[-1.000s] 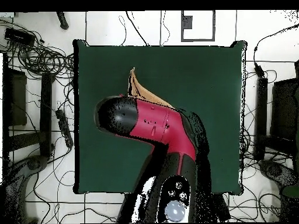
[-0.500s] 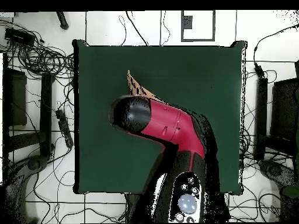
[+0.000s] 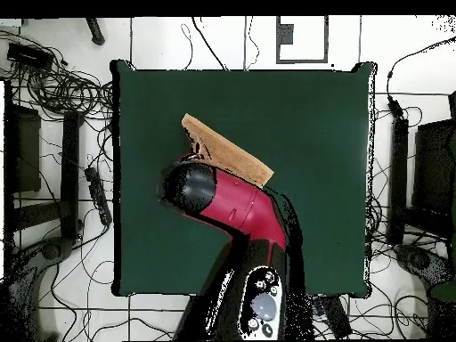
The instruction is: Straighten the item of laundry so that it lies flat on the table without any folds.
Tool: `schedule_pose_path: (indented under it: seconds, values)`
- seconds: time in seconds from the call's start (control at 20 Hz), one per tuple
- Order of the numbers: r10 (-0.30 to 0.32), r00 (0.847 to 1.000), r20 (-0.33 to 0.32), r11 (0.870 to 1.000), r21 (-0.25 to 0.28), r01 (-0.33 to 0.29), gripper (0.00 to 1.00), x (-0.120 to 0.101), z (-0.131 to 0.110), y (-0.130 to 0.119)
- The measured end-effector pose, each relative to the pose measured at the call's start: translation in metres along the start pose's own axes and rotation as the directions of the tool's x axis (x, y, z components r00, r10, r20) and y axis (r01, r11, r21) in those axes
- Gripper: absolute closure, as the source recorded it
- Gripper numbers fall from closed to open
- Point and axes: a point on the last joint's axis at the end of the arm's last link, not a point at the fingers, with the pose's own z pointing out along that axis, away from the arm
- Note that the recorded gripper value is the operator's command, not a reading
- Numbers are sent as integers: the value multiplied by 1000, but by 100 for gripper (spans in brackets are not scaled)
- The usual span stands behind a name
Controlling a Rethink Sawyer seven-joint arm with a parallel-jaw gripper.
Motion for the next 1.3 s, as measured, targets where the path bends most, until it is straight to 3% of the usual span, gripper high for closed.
schedule_pose_path:
  seconds: [0.35,0.6,0.95,1.15,1.3]
  values:
    - [70,997,-28,998,13,-69,100,42,39,-4]
    - [118,993,-29,993,16,-117,100,58,69,-8]
    - [147,989,-21,987,75,-145,100,87,96,-20]
    - [189,982,-14,972,144,-185,100,122,92,-23]
    - [256,967,-21,949,198,-247,100,152,83,-15]
